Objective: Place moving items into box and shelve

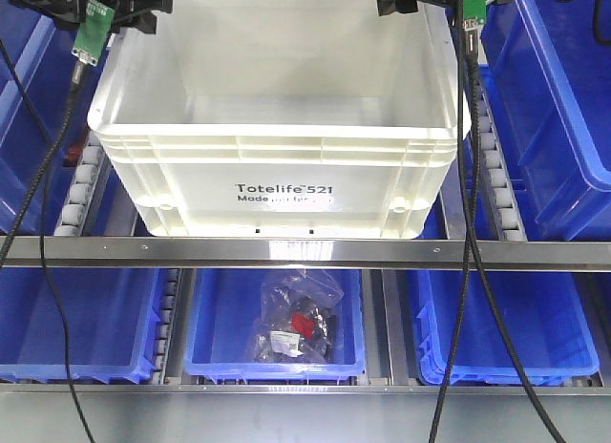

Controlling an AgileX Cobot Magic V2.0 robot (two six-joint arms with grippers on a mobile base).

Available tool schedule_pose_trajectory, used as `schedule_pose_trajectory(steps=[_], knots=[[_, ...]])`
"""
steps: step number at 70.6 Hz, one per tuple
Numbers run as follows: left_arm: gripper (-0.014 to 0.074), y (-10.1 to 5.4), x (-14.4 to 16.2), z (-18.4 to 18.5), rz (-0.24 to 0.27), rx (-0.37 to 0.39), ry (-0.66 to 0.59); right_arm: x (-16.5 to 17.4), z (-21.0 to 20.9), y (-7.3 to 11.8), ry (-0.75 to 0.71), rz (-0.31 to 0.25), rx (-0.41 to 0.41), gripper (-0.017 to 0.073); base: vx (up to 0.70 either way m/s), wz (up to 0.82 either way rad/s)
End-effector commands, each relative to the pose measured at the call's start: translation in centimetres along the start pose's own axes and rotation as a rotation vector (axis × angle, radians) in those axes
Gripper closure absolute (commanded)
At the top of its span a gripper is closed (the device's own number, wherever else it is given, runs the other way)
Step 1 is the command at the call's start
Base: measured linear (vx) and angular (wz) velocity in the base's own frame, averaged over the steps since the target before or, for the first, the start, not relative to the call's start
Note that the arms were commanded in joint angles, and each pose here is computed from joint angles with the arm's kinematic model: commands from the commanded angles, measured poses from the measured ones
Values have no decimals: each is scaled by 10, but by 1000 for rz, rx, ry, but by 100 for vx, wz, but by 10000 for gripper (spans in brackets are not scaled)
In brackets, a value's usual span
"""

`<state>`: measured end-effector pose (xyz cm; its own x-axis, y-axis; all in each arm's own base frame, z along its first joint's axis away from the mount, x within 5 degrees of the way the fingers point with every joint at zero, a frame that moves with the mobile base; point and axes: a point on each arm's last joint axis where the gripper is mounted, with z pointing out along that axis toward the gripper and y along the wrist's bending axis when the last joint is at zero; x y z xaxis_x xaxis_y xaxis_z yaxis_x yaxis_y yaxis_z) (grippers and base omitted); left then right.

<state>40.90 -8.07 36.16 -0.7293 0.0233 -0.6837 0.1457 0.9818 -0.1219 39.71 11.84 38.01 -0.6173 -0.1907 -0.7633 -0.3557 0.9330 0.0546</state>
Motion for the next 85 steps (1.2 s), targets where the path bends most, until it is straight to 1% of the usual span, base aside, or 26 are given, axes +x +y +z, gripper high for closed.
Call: schedule_pose_trajectory(steps=[1,6,12,18,23,30,39,44,49,55,61,64,71,72,74,80,85], knots=[[191,-7,-11,-32,-4,27,-119,-21,-36,3,-156,16,-1,-19,0,0],[191,-5,-3,-29,-7,24,-100,-21,-36,3,-153,16,-2,-19,0,0],[191,-4,8,-27,-10,20,-89,-20,-36,3,-136,-4,-2,-19,0,0],[201,-3,14,-32,-12,20,-118,-18,-35,3,-133,-25,0,-19,0,0],[206,-3,16,-37,-11,20,-145,-15,-33,3,-142,-20,1,-19,0,0],[206,-3,16,-45,-7,19,-168,-3,-25,2,-149,1,-1,-19,0,0],[206,-2,15,-56,18,0,-203,8,-30,3,-225,27,5,-19,0,0],[206,-3,13,-63,17,4,-231,16,-36,2,-252,29,13,-19,0,0],[206,-3,13,-71,15,8,-277,22,-46,3,-301,24,25,-19,0,0],[206,-3,20,-79,14,11,-317,33,-58,3,-347,0,42,-19,0,0],[206,-1,37,-82,13,9,-320,45,-72,4,-383,-18,54,-19,0,0],[206,0,43,-89,14,10,-345,52,-79,5,-398,-32,62,-19,0,0],[206,3,68,-94,16,6,-363,72,-97,6,-435,-60,80,-19,0,0],[206,3,68,-100,17,7,-388,75,-99,6,-441,-63,82,-19,0,0],[206,4,78,-101,19,5,-393,82,-106,7,-457,-69,89,-19,0,0],[206,6,102,-110,25,3,-416,104,-121,8,-491,-80,103,-19,0,0],[206,8,121,-122,40,2,-446,120,-137,10,-536,-81,112,-19,0,0]])
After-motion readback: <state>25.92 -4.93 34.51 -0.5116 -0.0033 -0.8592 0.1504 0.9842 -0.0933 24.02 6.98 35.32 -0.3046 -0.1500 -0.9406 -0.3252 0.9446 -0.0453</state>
